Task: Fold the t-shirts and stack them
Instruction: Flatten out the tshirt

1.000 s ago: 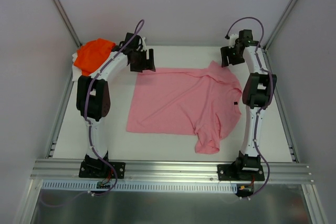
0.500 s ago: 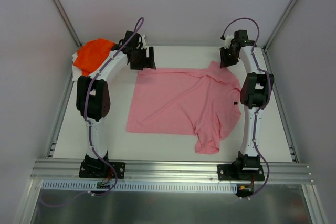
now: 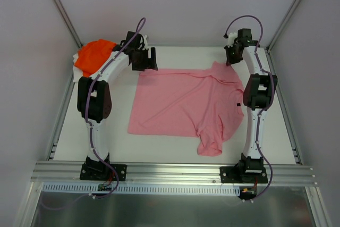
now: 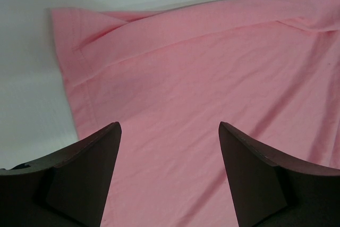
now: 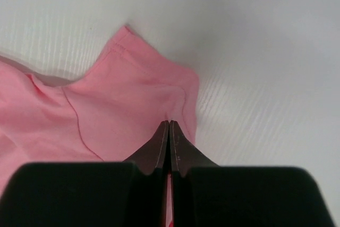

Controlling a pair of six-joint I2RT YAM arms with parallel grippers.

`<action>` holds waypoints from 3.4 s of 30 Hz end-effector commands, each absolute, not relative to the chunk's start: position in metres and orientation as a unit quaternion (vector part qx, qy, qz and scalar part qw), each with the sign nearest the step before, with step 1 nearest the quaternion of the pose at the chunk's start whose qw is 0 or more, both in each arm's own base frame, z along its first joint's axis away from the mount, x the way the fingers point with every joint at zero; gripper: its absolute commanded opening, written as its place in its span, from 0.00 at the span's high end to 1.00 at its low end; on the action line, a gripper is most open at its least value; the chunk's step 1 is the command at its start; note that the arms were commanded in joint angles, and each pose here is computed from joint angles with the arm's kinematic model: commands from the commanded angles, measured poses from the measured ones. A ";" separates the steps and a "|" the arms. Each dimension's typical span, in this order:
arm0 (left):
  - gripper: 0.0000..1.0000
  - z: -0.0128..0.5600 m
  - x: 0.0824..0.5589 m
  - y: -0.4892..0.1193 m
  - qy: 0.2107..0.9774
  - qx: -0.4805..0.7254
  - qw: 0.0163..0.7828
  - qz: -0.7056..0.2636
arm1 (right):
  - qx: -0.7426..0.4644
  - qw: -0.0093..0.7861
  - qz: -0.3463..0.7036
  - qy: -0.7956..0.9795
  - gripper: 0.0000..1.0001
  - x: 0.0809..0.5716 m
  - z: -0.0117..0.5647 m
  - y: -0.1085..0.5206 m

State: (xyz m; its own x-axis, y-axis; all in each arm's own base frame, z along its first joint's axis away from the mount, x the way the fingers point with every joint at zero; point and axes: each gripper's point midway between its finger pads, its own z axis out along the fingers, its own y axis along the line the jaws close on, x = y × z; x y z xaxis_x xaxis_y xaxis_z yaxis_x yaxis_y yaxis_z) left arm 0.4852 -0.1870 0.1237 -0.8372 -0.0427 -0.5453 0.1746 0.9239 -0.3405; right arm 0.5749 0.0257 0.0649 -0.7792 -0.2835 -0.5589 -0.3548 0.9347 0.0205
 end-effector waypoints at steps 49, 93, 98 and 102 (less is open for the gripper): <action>0.27 0.074 0.548 -0.192 0.945 0.047 0.285 -0.150 | -0.177 0.429 0.001 0.886 0.01 0.522 0.238 0.016; 1.00 0.094 0.600 -0.153 0.892 0.018 0.445 -0.078 | -0.199 0.407 -0.015 0.892 0.00 0.493 0.240 0.013; 1.00 0.116 0.618 -0.140 0.866 0.007 0.498 -0.041 | -0.201 0.402 -0.011 0.893 0.01 0.491 0.236 0.014; 1.00 0.122 0.625 -0.129 0.858 0.005 0.513 -0.008 | -0.202 0.402 -0.009 0.893 0.01 0.491 0.238 0.015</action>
